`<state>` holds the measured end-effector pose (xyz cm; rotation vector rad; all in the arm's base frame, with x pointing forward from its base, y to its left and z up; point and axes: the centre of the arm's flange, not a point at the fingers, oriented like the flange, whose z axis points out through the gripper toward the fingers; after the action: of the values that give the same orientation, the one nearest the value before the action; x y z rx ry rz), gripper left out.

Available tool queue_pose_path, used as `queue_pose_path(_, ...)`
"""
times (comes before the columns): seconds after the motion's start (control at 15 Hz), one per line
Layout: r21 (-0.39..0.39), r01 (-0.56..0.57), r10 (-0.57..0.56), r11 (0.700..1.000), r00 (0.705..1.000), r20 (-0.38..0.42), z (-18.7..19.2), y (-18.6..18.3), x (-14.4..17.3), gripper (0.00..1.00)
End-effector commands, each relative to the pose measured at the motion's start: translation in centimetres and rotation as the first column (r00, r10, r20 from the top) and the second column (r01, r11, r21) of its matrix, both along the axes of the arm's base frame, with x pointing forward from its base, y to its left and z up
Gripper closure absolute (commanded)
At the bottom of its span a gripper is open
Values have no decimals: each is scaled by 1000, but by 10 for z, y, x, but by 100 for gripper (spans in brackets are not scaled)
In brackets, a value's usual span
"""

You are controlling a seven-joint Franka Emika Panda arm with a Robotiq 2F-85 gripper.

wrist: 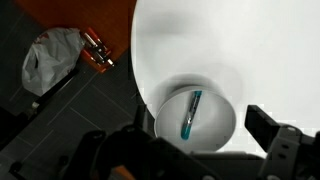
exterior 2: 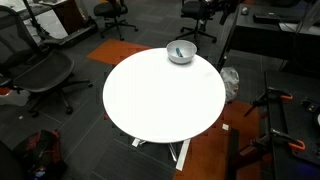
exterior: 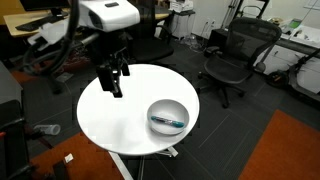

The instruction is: Remove the marker from the bowl and put it on the table

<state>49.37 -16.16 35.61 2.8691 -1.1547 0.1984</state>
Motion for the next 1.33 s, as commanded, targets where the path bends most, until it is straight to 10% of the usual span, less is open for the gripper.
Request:
queue_pose_path(0.0, -7, 69, -69, 998, 998, 7, -18, -17, 38, 0)
queue_pose_path(1.27, 18, 131, -132, 991, 990, 44, -116, -63, 121, 0)
